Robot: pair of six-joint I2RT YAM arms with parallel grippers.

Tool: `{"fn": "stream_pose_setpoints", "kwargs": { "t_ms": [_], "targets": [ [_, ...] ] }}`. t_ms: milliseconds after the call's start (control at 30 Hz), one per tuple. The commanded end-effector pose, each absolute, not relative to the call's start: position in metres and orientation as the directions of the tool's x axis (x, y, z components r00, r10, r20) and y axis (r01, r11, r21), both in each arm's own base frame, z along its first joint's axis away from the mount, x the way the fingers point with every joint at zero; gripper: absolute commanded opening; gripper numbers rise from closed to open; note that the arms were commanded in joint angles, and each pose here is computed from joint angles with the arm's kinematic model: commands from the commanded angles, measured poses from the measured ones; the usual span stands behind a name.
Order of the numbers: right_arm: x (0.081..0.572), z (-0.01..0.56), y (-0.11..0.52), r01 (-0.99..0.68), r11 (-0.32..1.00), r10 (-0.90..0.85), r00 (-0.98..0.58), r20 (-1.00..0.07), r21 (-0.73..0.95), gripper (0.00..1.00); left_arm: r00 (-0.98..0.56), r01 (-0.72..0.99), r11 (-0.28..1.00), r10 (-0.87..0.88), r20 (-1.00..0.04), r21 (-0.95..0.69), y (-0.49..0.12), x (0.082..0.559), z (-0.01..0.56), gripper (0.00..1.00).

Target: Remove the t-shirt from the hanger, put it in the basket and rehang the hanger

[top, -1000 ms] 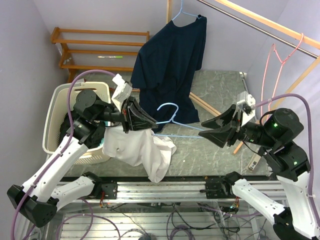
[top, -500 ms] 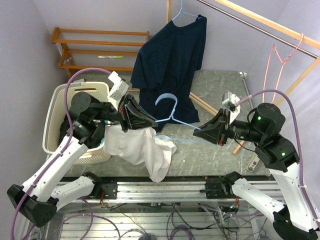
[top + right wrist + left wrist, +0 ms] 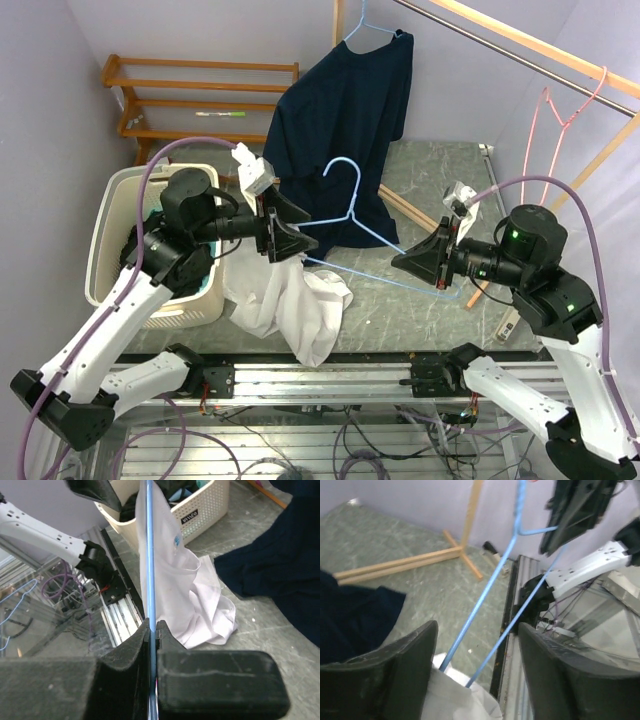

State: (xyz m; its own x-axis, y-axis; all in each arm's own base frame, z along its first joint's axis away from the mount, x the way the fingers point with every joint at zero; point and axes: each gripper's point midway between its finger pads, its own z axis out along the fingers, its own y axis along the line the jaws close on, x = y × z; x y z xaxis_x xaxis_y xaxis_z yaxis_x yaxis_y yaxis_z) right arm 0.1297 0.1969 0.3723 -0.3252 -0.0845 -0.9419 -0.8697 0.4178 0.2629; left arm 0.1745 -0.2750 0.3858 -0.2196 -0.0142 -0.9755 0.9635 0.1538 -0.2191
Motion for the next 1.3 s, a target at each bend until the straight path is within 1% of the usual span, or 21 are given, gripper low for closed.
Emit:
{"fn": "stream_pose_setpoints", "kwargs": {
  "t_ms": [0, 33, 167, 200, 267, 367, 533, 700, 833, 967, 1167, 1267],
  "targets": [
    [0.138, 0.369, 0.185, -0.812, 0.512, -0.079, -0.368, -0.926, 0.279, 0.0, -0.189, 0.917, 0.368, 0.053, -0.981, -0.157, -0.252, 0.193, 0.372, 0.95],
    [0.138, 0.362, 0.183, -0.795, 0.529, -0.094, -0.403, -0.91, 0.297, 0.0, -0.187, 0.896, 0.42, 0.058, -0.981, -0.146, -0.244, 0.197, 0.371, 0.98],
    [0.141, 0.341, 0.175, -0.71, 0.606, -0.117, -0.526, -0.843, 0.359, 0.0, -0.188, 0.74, 0.664, 0.055, -0.981, -0.105, -0.202, 0.217, 0.364, 0.99],
    [0.144, 0.338, 0.172, -0.684, 0.635, -0.114, -0.542, -0.833, 0.358, 0.0, -0.183, 0.694, 0.714, 0.044, -0.982, -0.097, -0.191, 0.221, 0.363, 0.99],
    [0.156, 0.334, 0.159, -0.609, 0.72, -0.087, -0.556, -0.827, 0.333, 0.0, -0.177, 0.626, 0.773, 0.019, -0.984, -0.098, -0.175, 0.224, 0.359, 0.99],
    [0.183, 0.347, 0.133, -0.45, 0.849, 0.001, -0.522, -0.853, 0.276, 0.0, -0.169, 0.603, 0.79, -0.003, -0.986, -0.106, -0.167, 0.22, 0.352, 0.99],
    [0.221, 0.39, 0.099, -0.224, 0.945, 0.14, -0.378, -0.915, 0.237, 0.0, -0.179, 0.603, 0.785, -0.04, -0.983, -0.142, -0.164, 0.211, 0.335, 0.98],
    [0.252, 0.417, 0.068, -0.009, 0.968, 0.243, -0.217, -0.946, 0.25, 0.0, -0.202, 0.578, 0.798, -0.059, -0.978, -0.168, -0.158, 0.208, 0.308, 0.97],
    [0.267, 0.428, 0.044, 0.148, 0.942, 0.315, -0.084, -0.945, 0.301, 0.0, -0.216, 0.586, 0.791, -0.055, -0.975, -0.174, -0.159, 0.205, 0.298, 0.97],
    [0.269, 0.444, 0.041, 0.135, 0.916, 0.377, 0.026, -0.926, 0.377, 0.0, -0.22, 0.593, 0.785, -0.061, -0.974, -0.183, -0.16, 0.201, 0.299, 0.96],
    [0.267, 0.461, 0.048, 0.069, 0.913, 0.398, 0.064, -0.915, 0.402, 0.0, -0.218, 0.608, 0.769, -0.074, -0.973, -0.194, -0.161, 0.196, 0.3, 0.97],
    [0.262, 0.472, 0.056, -0.012, 0.922, 0.387, 0.087, -0.918, 0.387, 0.0, -0.232, 0.614, 0.764, -0.067, -0.97, -0.2, -0.164, 0.196, 0.297, 0.96]
  ]
}}
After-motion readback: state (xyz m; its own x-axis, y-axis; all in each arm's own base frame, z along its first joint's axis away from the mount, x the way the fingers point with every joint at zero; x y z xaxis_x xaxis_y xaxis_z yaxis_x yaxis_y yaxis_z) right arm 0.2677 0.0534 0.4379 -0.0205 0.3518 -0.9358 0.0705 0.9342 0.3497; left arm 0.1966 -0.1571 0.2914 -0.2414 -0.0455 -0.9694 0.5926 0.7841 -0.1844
